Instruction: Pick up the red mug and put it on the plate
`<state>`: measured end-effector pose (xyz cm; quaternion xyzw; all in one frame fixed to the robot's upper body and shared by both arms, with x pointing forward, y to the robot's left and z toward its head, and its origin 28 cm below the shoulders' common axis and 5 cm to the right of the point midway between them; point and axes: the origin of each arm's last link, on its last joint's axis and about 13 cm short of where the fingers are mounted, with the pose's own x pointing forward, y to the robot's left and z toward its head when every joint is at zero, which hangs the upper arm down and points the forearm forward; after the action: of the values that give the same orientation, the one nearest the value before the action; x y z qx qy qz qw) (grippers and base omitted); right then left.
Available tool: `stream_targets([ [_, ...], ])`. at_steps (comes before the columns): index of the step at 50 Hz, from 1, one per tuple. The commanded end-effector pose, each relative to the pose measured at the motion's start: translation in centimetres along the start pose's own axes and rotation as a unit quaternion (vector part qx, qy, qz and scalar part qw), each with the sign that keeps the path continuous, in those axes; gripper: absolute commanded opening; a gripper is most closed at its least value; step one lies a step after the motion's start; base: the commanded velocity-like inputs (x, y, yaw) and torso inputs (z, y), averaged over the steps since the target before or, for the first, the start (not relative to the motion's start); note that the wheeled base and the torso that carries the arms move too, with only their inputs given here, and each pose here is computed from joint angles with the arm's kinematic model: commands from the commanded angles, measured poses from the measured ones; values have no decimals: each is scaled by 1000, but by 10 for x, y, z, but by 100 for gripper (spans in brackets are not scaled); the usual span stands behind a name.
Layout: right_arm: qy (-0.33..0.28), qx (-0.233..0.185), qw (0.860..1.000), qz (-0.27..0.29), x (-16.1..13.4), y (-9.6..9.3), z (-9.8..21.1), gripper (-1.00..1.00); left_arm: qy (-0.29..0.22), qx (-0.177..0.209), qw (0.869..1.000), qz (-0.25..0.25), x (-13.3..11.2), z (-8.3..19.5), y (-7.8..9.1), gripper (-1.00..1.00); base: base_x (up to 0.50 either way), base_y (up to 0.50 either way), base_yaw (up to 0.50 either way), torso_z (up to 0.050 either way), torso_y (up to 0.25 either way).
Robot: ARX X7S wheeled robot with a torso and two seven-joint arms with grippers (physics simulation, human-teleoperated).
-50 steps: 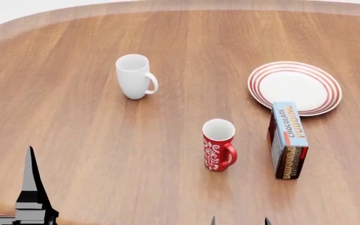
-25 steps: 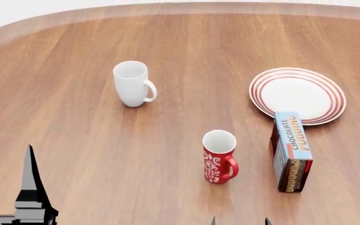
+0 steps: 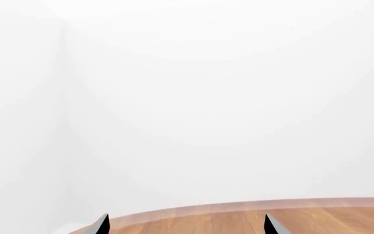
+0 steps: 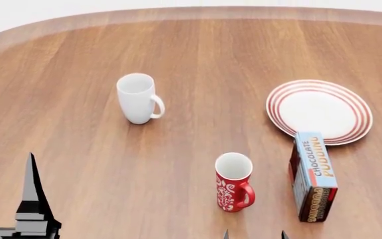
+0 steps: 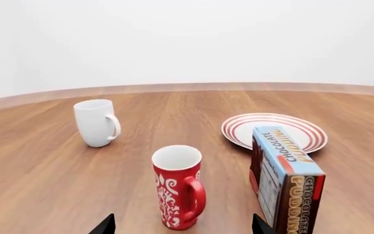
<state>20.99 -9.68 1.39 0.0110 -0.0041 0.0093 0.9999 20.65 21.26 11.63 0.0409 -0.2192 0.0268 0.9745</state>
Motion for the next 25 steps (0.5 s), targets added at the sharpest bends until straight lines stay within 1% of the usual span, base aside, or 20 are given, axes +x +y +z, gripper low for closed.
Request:
stream_targets([
  [1,0,0,1000,0,0,0,0,100,0,0,1000,0,0,1,0,100,141,0,0,0,0],
  [25,-1,1,1000,-1,-1,0,0,100,-1,0,1000,0,3,2,1,100,140,0,0,0,0],
])
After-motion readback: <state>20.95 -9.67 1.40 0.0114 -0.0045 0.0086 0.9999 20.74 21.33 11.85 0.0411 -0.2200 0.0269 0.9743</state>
